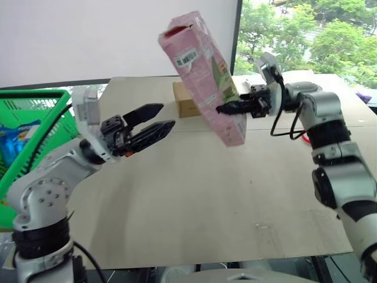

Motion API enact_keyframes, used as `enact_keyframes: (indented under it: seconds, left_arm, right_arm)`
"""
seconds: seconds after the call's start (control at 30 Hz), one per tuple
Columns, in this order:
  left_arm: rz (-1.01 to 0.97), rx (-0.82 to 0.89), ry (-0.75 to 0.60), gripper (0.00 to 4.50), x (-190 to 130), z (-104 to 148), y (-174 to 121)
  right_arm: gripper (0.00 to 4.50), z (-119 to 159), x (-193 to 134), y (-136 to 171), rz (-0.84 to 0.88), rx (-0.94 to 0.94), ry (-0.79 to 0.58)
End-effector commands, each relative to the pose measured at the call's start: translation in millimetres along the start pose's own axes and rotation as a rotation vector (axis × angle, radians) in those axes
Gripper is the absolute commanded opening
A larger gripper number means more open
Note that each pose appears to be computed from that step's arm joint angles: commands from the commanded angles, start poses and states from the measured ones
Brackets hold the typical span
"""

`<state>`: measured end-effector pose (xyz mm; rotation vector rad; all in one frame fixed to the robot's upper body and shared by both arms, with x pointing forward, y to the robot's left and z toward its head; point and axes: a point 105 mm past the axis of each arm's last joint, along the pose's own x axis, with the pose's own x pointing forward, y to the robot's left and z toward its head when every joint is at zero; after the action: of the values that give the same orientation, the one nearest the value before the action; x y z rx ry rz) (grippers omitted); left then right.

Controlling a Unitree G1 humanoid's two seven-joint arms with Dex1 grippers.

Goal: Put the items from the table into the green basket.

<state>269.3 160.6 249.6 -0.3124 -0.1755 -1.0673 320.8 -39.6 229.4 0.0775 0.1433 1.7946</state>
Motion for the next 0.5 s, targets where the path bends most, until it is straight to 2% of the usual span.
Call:
enact_keyframes:
  seconds: [0.03,0.23,0.5]
  left_arm:
    - [-0.073,0.009,-0.073,4.5,10.7,15.8,-9.5]
    - [-0.148,-0.029,-0.038,4.5,24.3,7.2,-15.3]
    - [-0.243,-0.071,-0.026,4.5,32.4,-0.4,-31.9]
  right_arm:
    - [0.37,14.9,17.1,22.0,0.079,-0.052,-0.017]
    - [0.37,11.3,39.9,32.5,0.12,-0.043,-0.012]
    - [0.37,20.7,47.1,21.9,0.087,0.007,-0.103]
